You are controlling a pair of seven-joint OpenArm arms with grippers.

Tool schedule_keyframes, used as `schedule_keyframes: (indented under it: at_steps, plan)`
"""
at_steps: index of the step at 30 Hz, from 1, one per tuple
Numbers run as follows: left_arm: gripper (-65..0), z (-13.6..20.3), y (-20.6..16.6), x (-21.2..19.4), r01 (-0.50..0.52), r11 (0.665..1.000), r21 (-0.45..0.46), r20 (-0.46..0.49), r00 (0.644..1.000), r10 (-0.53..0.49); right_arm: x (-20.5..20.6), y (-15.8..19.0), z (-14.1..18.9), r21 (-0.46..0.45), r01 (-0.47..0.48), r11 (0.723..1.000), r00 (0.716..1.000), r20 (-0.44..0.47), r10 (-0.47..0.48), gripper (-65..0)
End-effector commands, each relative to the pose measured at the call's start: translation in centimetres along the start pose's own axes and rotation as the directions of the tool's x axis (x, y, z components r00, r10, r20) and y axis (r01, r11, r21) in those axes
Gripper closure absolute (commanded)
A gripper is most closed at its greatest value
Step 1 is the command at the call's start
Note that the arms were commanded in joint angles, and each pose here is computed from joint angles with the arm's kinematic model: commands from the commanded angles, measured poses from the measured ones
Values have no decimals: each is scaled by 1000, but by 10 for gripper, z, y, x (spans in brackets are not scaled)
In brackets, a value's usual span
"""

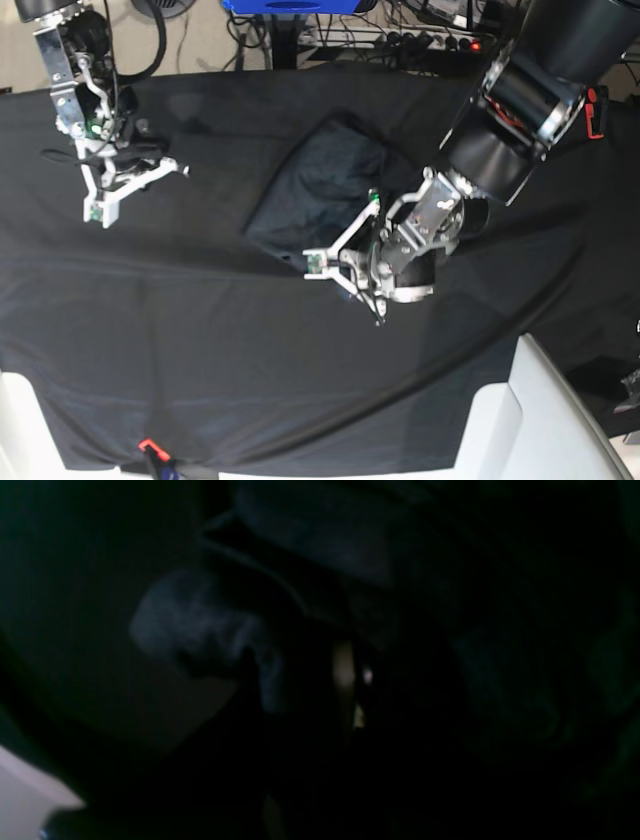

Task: Fold the T-shirt properly
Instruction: 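Drag the stack edge with the left gripper toward the shirt's center, then press the left gripper on the stack's corner to tuck loose fabric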

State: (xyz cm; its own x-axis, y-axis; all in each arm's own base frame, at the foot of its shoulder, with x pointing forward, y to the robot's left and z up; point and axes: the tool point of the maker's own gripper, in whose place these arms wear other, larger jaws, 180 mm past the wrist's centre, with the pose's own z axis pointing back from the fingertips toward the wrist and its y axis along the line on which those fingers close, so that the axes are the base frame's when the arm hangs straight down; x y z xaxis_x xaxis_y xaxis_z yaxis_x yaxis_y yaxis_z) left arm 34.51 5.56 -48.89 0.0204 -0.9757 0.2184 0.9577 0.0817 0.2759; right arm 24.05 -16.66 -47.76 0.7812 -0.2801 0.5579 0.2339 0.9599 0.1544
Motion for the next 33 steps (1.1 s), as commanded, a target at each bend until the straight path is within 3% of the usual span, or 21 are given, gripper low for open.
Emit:
schedule_keyframes:
  at_steps: [1, 6, 15, 24, 33]
  plan:
    - [0, -7, -15, 23, -21, 999, -41, 99, 995, 25, 15, -3, 2, -3, -1, 1000, 999, 45, 1, -29]
    - [0, -7, -6, 58, -6, 999, -48, 222, 975, 17, 19, -9, 2, -17, 10, 1000, 999, 52, -10, -29]
    - [0, -9, -36, 102, 248, 965, -89, 318, 925, -209, 34, -38, 5, -74, 77, 994, 993, 93, -70, -29]
    - [0, -1, -45, 149, 285, 955, -79, 422, 878, -227, 35, -63, 5, -129, 125, 984, 989, 100, -112, -29]
    - [0, -1, -46, 151, 284, 955, -81, 422, 878, -225, 28, -67, 2, -142, 128, 982, 990, 81, -117, -29]
